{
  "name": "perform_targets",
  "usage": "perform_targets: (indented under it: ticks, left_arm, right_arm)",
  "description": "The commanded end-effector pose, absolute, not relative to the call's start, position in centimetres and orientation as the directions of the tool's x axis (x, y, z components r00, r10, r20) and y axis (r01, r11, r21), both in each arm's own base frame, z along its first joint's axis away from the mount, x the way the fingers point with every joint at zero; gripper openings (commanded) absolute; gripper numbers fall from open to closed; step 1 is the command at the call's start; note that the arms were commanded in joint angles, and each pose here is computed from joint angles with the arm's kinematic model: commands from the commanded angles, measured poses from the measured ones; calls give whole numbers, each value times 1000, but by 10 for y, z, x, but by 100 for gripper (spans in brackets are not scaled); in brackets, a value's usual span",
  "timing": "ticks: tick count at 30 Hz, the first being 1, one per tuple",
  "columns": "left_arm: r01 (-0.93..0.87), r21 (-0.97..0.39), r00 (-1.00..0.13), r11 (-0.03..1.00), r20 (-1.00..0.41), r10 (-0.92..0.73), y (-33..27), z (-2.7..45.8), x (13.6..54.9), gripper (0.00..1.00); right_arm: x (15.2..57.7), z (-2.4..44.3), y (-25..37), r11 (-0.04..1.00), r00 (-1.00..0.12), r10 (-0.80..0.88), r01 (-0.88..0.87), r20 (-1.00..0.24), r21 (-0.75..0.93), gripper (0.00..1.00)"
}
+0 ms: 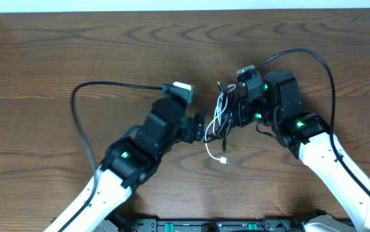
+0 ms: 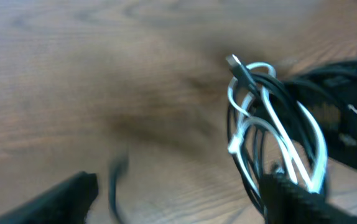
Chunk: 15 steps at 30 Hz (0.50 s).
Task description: Untangle cables
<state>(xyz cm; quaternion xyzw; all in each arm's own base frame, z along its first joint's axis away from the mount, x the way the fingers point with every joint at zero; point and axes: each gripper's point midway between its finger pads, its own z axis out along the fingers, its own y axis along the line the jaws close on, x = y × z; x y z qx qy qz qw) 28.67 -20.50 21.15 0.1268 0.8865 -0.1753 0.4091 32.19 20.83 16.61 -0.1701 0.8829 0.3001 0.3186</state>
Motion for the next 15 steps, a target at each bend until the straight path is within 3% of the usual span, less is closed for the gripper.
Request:
perform_targets:
  ticks: [1,2,3,5,10,12,15]
  left_arm:
    - [373,-206,-648,905,-756,95,-212,205,295,96]
    - [372,-205,-650,905,-754,96,-213,203,296,98]
    - [372,-205,-649,905,-755,96,-214,202,297,98]
    - [374,-208,-645,904,-759,92,-215,203,299,98]
    - [376,-210,-637,903,-766,87,-216,206,300,98]
    - [375,-209,-639,903,-764,89,-216,205,300,99]
    - [372,-206,-641,905,-762,90,-215,204,300,97]
  right_arm:
    - [301,172,224,642,-677,-239,-648,-696,410,31]
    - [293,173,228,596,-661,-268,-685,-700,419,72]
    - [286,174,232,557,-647,-289,-714,-706,426,99]
    - [277,176,236,502,-630,-312,-745,-711,440,99]
    - [276,181,239,476,-614,-308,-761,-726,441,99]
    - [292,175,228,571,-634,-289,-715,-717,402,99]
    - [318,154,194,794,-740,-185,-501,-646,346,99]
